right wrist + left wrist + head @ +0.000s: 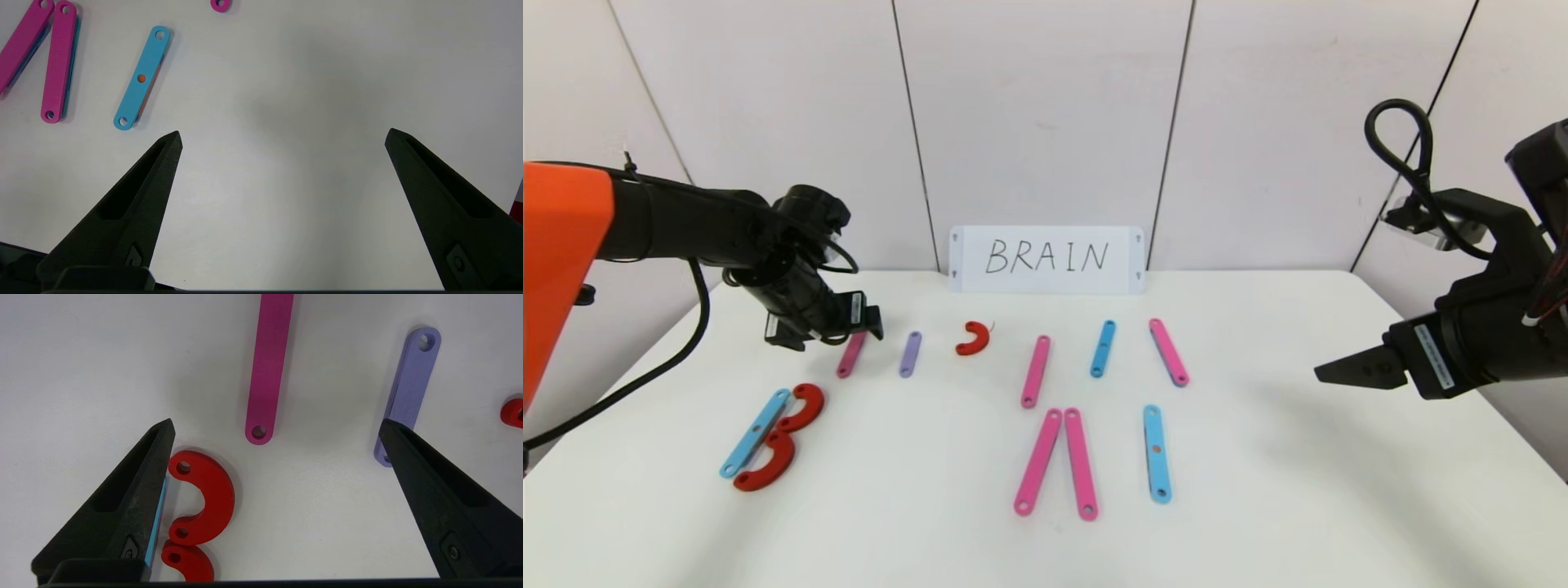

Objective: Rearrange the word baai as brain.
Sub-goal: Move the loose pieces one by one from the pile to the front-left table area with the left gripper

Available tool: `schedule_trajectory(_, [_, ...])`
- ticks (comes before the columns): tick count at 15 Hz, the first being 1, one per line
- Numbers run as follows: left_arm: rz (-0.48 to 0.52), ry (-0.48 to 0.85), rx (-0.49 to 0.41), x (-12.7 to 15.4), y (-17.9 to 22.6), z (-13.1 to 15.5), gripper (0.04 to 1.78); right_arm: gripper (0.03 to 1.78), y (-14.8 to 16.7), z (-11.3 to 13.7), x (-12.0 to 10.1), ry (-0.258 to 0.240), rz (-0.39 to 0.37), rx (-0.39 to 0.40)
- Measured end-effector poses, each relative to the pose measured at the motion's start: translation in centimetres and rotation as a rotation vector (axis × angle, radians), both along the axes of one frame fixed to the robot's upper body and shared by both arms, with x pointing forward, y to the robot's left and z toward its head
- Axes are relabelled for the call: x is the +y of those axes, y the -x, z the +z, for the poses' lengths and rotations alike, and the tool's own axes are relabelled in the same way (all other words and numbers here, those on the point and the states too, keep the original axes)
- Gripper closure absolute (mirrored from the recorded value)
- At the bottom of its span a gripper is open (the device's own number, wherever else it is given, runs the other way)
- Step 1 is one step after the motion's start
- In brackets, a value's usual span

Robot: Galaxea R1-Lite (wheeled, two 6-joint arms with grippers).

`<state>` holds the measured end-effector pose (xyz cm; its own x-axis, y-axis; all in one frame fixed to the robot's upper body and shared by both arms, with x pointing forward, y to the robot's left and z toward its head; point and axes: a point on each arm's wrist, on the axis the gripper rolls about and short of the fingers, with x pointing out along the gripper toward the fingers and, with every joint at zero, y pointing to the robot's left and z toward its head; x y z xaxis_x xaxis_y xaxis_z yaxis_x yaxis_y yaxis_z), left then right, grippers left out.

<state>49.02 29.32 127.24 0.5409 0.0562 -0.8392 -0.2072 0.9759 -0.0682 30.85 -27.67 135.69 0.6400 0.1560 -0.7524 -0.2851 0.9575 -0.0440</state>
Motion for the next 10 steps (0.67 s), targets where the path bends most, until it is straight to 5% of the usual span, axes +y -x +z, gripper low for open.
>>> schedule_trajectory(10, [0.003, 0.005, -0.003, 0.5, -1.0, -1.1, 0.07, 0.07, 0.0, 0.0, 0.0, 0.001, 0.001, 0.002])
